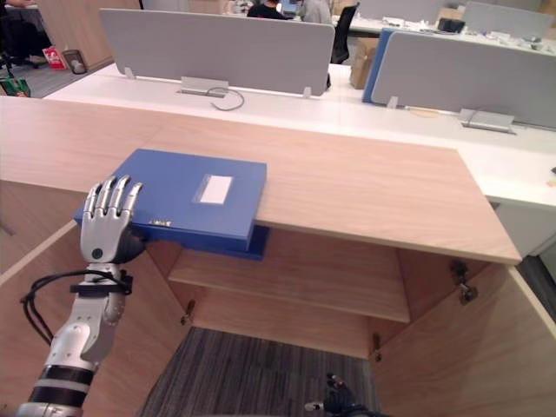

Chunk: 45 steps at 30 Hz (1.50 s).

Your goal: Walk over to the cabinet, pick up the folder, carry it to the office cabinet, place the folder inside the office cabinet, then close the office cabinet door

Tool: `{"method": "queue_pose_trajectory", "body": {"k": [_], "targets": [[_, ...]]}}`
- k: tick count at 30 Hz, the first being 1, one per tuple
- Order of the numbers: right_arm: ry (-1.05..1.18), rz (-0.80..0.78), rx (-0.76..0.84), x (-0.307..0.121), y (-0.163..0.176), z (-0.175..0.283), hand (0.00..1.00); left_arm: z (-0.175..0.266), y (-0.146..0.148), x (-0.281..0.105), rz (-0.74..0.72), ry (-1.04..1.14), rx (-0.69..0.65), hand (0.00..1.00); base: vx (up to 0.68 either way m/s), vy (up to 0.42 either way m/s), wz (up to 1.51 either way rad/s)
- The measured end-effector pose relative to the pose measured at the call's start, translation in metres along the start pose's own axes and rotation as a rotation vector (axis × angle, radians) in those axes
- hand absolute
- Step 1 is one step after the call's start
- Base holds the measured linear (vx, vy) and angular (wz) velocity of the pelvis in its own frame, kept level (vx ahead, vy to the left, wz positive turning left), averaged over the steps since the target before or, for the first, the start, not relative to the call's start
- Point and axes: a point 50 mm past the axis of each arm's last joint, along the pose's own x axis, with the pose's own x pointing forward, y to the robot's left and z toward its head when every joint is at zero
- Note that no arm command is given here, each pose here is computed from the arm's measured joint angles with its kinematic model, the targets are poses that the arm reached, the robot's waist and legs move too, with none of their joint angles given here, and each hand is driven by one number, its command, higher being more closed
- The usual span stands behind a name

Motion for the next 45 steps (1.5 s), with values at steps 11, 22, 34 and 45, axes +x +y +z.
{"method": "queue_pose_trajectory", "body": {"k": [11,22,34,45], "targets": [[0.002,-0.025,-0.023,-0.001,-0.012,-0.001,0.00,0.000,-0.008,0.012,-0.043,-0.065,0.043,1.00,-0.03,0.005,-0.06],[0.010,-0.039,-0.063,-0.002,-0.019,-0.003,0.00,0.005,-0.007,0.022,-0.032,-0.136,0.086,1.00,-0.01,-0.001,0.00],[0.079,-0.098,0.037,-0.007,-0.031,-0.019,0.00,0.110,0.065,-0.023,0.012,-0.202,-1.111,1.00,0.00,0.001,0.03],[-0.416,-0.193,0.567,-0.020,-0.022,0.082,0.00,0.109,0.059,-0.067,-0.168,0.118,-2.206,1.00,-0.05,-0.001,0.05]]}}
